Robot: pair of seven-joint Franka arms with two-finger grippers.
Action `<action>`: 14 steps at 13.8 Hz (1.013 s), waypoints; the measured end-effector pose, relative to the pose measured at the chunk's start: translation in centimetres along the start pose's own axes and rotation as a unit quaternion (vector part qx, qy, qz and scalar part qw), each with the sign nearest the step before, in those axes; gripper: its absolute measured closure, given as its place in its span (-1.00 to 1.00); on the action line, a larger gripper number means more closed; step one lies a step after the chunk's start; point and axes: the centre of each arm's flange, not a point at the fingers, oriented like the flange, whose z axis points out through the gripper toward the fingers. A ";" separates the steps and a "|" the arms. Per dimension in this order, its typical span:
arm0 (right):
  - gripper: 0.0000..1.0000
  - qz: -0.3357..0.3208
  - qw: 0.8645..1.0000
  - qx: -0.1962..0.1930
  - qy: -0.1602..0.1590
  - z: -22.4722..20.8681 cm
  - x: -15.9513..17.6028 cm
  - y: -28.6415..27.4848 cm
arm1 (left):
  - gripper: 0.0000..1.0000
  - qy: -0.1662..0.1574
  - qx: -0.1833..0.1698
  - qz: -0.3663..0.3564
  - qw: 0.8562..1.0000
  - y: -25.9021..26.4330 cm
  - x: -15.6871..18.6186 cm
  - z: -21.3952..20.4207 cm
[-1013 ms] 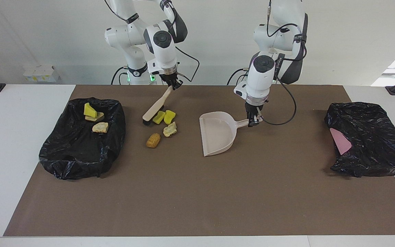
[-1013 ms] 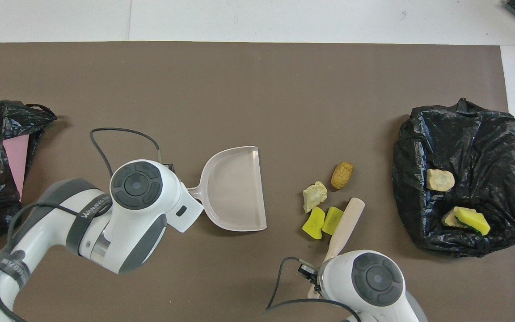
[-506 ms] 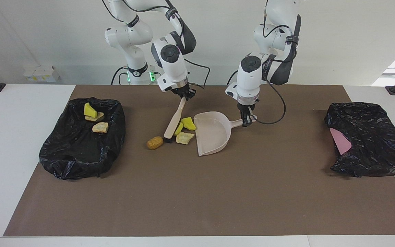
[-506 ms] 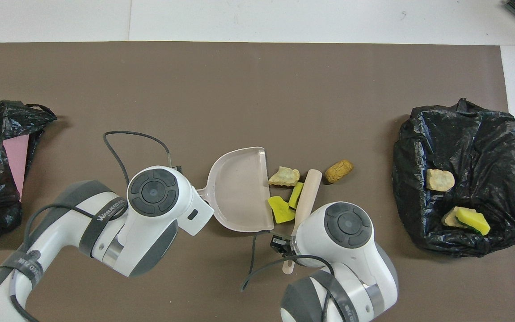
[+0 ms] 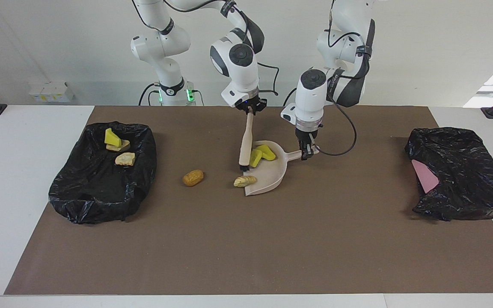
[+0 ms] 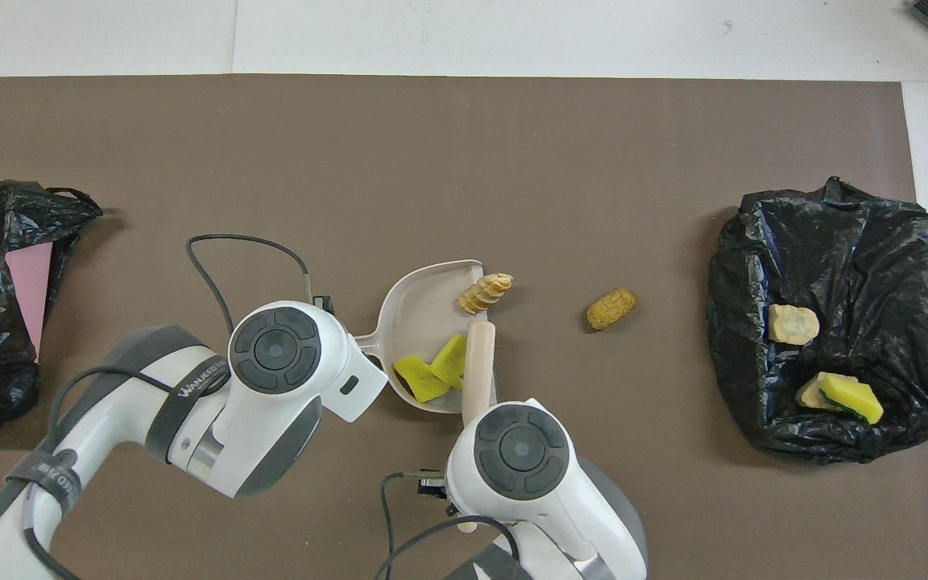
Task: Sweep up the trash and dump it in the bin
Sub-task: 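Sweep the chunks toward the dustpan with the brush in the right gripper, then sweep the remaining chunks into the dustpan with the right gripper's brush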
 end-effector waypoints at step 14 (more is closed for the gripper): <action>0.45 0.042 0.984 -0.170 0.026 -5.0 11.9 13.8 | 0.36 0.008 0.010 -0.028 1.000 -0.4 0.1 0.1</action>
